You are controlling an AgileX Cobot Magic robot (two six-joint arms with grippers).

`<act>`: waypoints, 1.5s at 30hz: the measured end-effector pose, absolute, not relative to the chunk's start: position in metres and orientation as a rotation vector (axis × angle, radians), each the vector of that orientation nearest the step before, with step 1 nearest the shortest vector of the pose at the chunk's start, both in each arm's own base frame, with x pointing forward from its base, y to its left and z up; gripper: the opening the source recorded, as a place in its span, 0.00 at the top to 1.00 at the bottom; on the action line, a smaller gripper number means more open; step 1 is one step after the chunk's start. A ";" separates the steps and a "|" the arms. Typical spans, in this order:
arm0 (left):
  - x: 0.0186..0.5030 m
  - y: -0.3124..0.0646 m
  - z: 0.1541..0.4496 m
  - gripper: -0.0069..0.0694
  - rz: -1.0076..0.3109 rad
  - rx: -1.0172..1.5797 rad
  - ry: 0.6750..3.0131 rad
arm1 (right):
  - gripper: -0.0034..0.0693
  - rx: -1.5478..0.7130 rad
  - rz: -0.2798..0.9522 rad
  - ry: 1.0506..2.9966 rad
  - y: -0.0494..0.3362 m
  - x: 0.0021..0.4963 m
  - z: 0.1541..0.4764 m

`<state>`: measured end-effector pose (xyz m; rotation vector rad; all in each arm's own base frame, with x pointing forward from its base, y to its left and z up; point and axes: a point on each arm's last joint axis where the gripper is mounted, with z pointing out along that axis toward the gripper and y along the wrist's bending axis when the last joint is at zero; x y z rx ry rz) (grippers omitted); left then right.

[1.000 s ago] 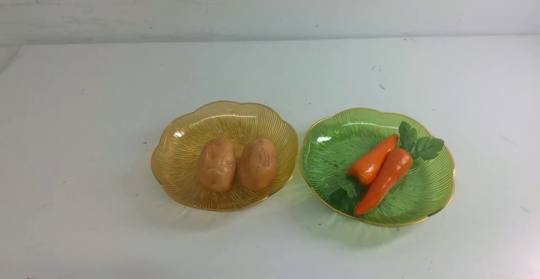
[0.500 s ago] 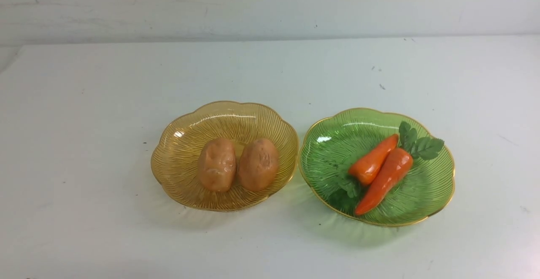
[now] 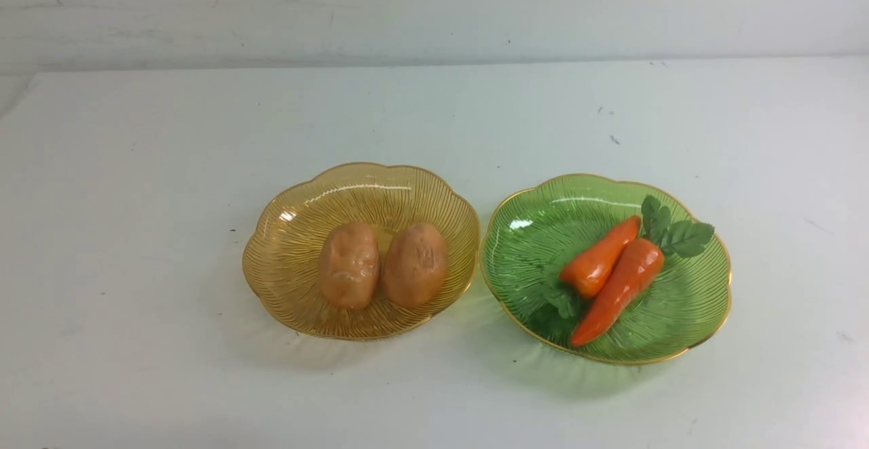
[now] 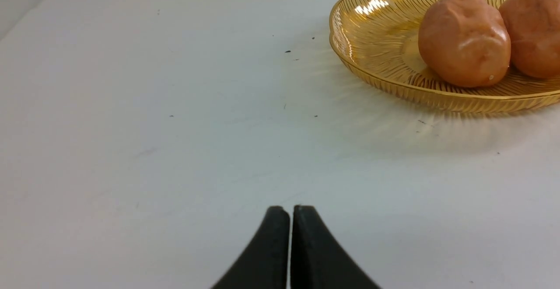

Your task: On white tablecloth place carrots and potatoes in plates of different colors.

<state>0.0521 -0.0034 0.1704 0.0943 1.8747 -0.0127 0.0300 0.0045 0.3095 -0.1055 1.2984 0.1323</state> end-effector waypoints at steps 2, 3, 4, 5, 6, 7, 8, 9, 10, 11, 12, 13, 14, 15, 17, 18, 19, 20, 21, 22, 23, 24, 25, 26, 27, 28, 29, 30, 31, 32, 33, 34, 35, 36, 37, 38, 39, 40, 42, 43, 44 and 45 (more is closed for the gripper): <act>0.052 -0.003 0.170 0.91 -0.013 0.094 1.875 | 0.97 -0.101 0.043 1.366 0.003 0.037 0.289; 0.052 -0.003 0.170 0.91 -0.013 0.094 1.875 | 0.97 -0.097 -0.002 1.416 0.002 0.042 0.272; 0.052 -0.003 0.170 0.91 -0.013 0.094 1.875 | 0.97 -0.091 -0.034 1.457 0.001 0.045 0.259; 0.052 -0.003 0.170 0.91 -0.013 0.094 1.875 | 0.97 -0.089 -0.045 1.470 0.000 0.046 0.253; 0.052 -0.003 0.170 0.91 -0.013 0.094 1.875 | 0.97 -0.084 -0.067 1.497 0.000 0.048 0.244; 0.052 -0.003 0.170 0.91 -0.013 0.094 1.875 | 0.97 -0.081 -0.080 1.523 -0.001 0.050 0.235; 0.052 -0.003 0.170 0.91 -0.013 0.094 1.875 | 0.97 -0.077 -0.089 1.559 -0.001 0.052 0.223; 0.052 -0.003 0.170 0.91 -0.013 0.094 1.875 | 0.97 -0.067 -0.103 1.589 -0.002 0.054 0.213; 0.052 -0.003 0.170 0.91 -0.013 0.094 1.875 | 0.97 -0.066 -0.109 1.631 -0.003 0.055 0.202; 0.052 -0.003 0.170 0.91 -0.013 0.094 1.875 | 0.97 -0.060 -0.116 1.657 -0.003 0.056 0.196; 0.052 -0.003 0.170 0.91 -0.013 0.094 1.875 | 0.97 -0.049 -0.126 1.703 -0.004 0.056 0.188; 0.052 -0.003 0.170 0.91 -0.012 0.094 1.875 | 0.97 -0.040 -0.133 1.734 -0.005 0.055 0.184; 0.052 -0.003 0.170 0.91 -0.012 0.094 1.875 | 0.97 -0.032 -0.137 1.783 -0.006 0.055 0.179; 0.052 -0.003 0.170 0.91 -0.012 0.094 1.875 | 0.97 -0.031 -0.144 1.803 -0.006 0.054 0.178; 0.052 -0.003 0.170 0.91 -0.012 0.094 1.875 | 0.97 -0.035 -0.154 1.811 -0.006 0.054 0.177; 0.052 -0.003 0.170 0.91 -0.012 0.094 1.875 | 0.97 -0.036 -0.155 1.811 -0.006 0.054 0.177; 0.052 -0.003 0.170 0.91 -0.012 0.094 1.875 | 0.97 -0.038 -0.158 1.812 -0.006 0.054 0.177; 0.052 -0.003 0.170 0.91 -0.012 0.094 1.875 | 0.97 -0.037 -0.159 1.814 -0.007 0.054 0.177; 0.052 -0.003 0.170 0.91 -0.012 0.094 1.875 | 0.97 -0.038 -0.160 1.814 -0.007 0.054 0.177; 0.052 -0.003 0.170 0.91 -0.012 0.094 1.875 | 0.97 -0.038 -0.160 1.815 -0.007 0.054 0.177; 0.052 -0.003 0.170 0.91 -0.012 0.094 1.875 | 0.97 -0.038 -0.161 1.815 -0.007 0.054 0.177; 0.052 -0.003 0.170 0.91 -0.012 0.094 1.875 | 0.97 -0.039 -0.161 1.815 -0.007 0.054 0.177; 0.052 -0.003 0.170 0.91 -0.012 0.094 1.875 | 0.97 -0.039 -0.161 1.815 -0.007 0.054 0.177; 0.052 -0.003 0.170 0.91 -0.012 0.094 1.875 | 0.97 -0.040 -0.162 1.815 -0.007 0.054 0.177; 0.052 -0.003 0.170 0.91 -0.012 0.094 1.875 | 0.97 -0.040 -0.162 1.815 -0.007 0.054 0.177; 0.052 -0.003 0.170 0.91 -0.012 0.094 1.875 | 0.97 -0.040 -0.162 1.815 -0.007 0.054 0.177; 0.052 -0.003 0.170 0.91 -0.012 0.094 1.875 | 0.97 -0.040 -0.162 1.815 -0.007 0.054 0.177; 0.052 -0.003 0.170 0.91 -0.012 0.094 1.875 | 0.97 -0.040 -0.162 1.815 -0.007 0.054 0.177; 0.052 -0.003 0.170 0.91 -0.012 0.094 1.875 | 0.97 -0.040 -0.162 1.815 -0.007 0.054 0.177; 0.052 -0.003 0.170 0.91 -0.012 0.094 1.875 | 0.97 -0.040 -0.162 1.815 -0.007 0.054 0.177; 0.052 -0.003 0.170 0.91 -0.012 0.094 1.875 | 0.97 -0.040 -0.162 1.815 -0.007 0.054 0.177; 0.052 -0.003 0.170 0.91 -0.012 0.094 1.875 | 0.97 -0.040 -0.162 1.815 -0.007 0.054 0.177; 0.052 -0.003 0.170 0.91 -0.012 0.094 1.875 | 0.97 -0.040 -0.162 1.815 -0.007 0.054 0.177; 0.052 -0.003 0.170 0.91 -0.012 0.094 1.875 | 0.97 -0.040 -0.162 1.815 -0.007 0.054 0.177; 0.052 -0.003 0.170 0.91 -0.012 0.094 1.875 | 0.97 -0.040 -0.162 1.815 -0.007 0.054 0.177; 0.052 -0.003 0.170 0.91 -0.012 0.094 1.875 | 0.97 -0.040 -0.162 1.815 -0.007 0.054 0.177; 0.052 -0.003 0.170 0.91 -0.012 0.094 1.875 | 0.97 -0.040 -0.162 1.815 -0.007 0.054 0.177; 0.052 -0.003 0.170 0.91 -0.012 0.094 1.875 | 0.97 -0.040 -0.162 1.815 -0.007 0.054 0.177; 0.052 -0.003 0.170 0.91 -0.012 0.094 1.875 | 0.97 -0.040 -0.162 1.815 -0.007 0.054 0.177; 0.052 -0.003 0.170 0.91 -0.012 0.094 1.875 | 0.97 -0.040 -0.162 1.815 -0.007 0.054 0.177; 0.052 -0.003 0.170 0.91 -0.012 0.094 1.875 | 0.97 -0.040 -0.162 1.815 -0.007 0.054 0.177; 0.052 -0.003 0.170 0.91 -0.012 0.094 1.875 | 0.97 -0.040 -0.162 1.815 -0.007 0.054 0.177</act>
